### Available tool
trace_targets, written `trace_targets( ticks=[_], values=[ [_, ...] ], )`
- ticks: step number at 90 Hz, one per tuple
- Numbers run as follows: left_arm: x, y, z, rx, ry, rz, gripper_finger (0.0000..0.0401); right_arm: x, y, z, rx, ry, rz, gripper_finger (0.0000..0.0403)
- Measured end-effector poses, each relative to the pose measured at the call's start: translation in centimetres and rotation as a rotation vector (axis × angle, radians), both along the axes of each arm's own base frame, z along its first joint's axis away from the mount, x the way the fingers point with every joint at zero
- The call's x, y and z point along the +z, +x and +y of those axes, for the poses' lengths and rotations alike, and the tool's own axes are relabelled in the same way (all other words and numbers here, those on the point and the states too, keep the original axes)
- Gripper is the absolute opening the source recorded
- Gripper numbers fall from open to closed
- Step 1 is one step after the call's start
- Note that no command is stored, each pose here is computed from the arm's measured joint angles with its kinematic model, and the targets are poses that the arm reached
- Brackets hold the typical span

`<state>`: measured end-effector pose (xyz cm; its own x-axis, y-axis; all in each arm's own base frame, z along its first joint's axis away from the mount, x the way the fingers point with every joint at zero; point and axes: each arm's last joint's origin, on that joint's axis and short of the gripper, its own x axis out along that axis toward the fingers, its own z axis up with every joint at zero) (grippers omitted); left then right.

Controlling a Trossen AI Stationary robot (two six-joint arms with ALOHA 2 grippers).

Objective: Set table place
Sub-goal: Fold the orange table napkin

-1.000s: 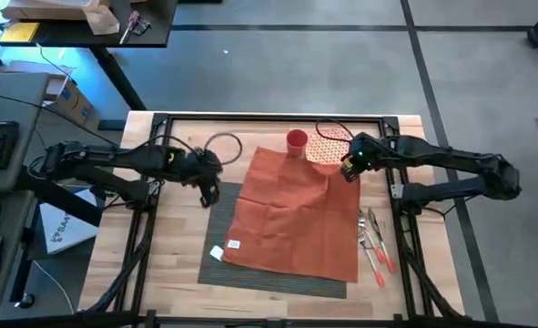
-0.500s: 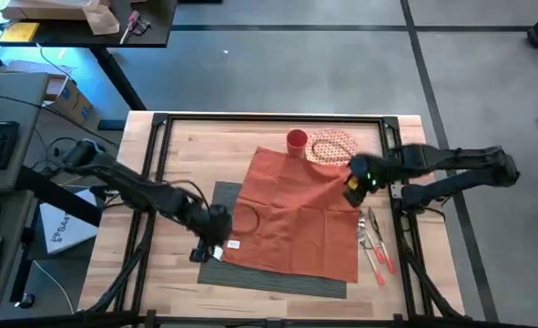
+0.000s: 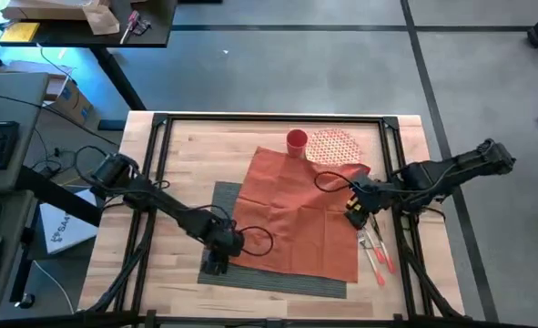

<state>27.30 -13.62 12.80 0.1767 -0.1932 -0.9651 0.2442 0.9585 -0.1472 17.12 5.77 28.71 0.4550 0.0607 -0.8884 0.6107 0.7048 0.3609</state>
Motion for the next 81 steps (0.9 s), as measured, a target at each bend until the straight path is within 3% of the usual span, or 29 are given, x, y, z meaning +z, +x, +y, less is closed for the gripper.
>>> trace_targets(
  ticks=[12, 30, 50, 68, 81],
  values=[
    [1.1, -0.2, 0.1, 0.016, 0.025, 0.013, 0.0011, 0.2, 0.1, 1.1, 0.088, 0.024, -0.044, 0.0183],
    [6.2, -0.1, 0.3, 0.041, 0.069, 0.013, 0.0002, -0.1, 1.5, 5.2, 0.426, 0.039, -0.171, 0.0183],
    [9.7, -1.0, 0.6, 0.087, 0.023, 0.034, 0.0000, -4.4, 4.0, 12.0, 0.693, 0.051, -0.168, 0.0183],
    [10.1, -1.6, 0.3, 0.110, -0.008, 0.061, 0.0000, -10.2, 4.1, 16.0, 0.747, 0.005, 0.015, 0.0183],
    [9.8, -1.6, 0.1, 0.081, -0.010, 0.069, 0.0000, -12.8, 4.1, 18.1, 0.767, -0.057, -0.005, 0.0181]
  ],
)
